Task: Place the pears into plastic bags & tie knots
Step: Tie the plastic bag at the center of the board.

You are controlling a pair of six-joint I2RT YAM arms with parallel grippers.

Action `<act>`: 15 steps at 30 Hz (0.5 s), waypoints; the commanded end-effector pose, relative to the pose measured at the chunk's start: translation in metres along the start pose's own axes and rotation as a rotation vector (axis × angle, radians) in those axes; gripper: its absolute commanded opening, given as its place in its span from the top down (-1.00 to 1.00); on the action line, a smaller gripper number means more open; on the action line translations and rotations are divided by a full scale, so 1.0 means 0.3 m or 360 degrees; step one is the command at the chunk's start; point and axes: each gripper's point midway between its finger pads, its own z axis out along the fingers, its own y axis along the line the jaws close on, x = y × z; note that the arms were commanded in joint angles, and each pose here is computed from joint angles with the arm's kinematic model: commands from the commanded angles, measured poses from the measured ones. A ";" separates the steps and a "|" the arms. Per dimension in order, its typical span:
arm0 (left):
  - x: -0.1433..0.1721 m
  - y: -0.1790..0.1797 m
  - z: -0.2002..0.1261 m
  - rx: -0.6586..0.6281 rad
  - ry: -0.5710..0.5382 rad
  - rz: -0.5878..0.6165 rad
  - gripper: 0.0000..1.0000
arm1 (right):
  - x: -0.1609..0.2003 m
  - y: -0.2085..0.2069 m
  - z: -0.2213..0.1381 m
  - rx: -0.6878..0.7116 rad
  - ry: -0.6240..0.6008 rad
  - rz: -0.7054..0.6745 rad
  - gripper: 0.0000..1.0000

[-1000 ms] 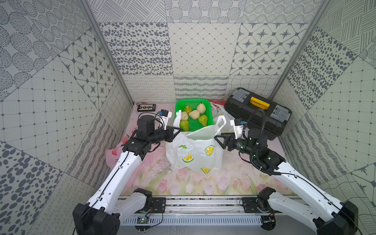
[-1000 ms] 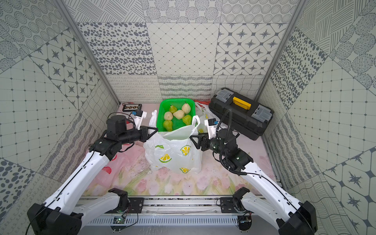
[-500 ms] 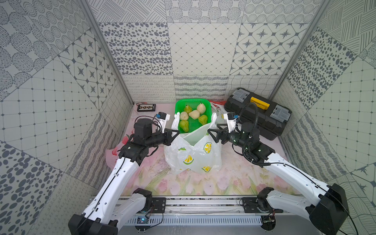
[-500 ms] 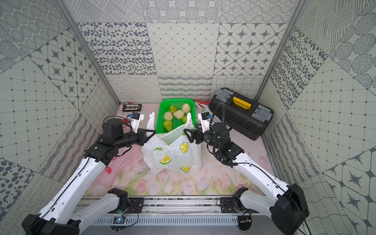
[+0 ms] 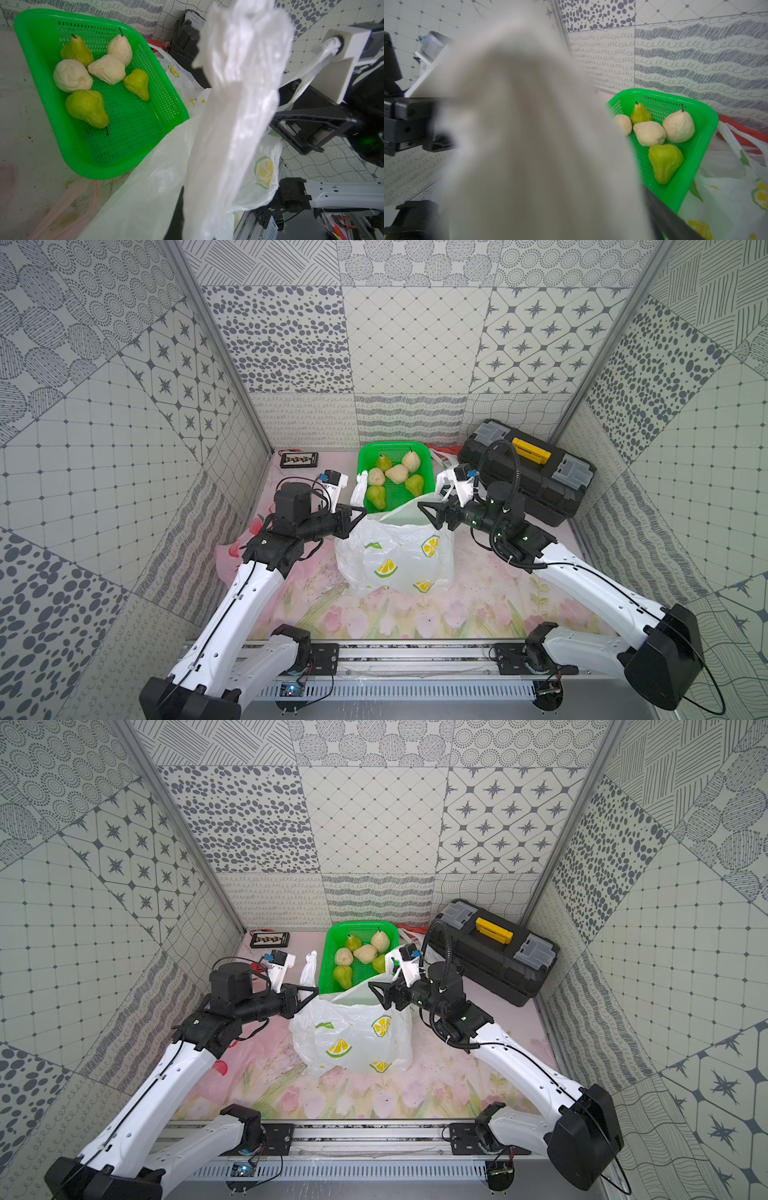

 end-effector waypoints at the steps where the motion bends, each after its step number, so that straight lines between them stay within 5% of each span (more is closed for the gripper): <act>1: 0.005 0.007 -0.003 -0.0018 0.0002 0.0031 1.00 | -0.028 -0.061 -0.004 0.0067 -0.0096 -0.0006 -0.72; 8: 0.000 0.006 0.008 0.0006 -0.0010 -0.0016 1.00 | -0.045 -0.051 0.016 -0.0008 -0.0189 0.0116 -0.36; 15: 0.007 -0.010 0.005 0.0023 0.0092 -0.0031 1.00 | -0.019 -0.025 0.030 0.0026 -0.0118 0.0104 0.69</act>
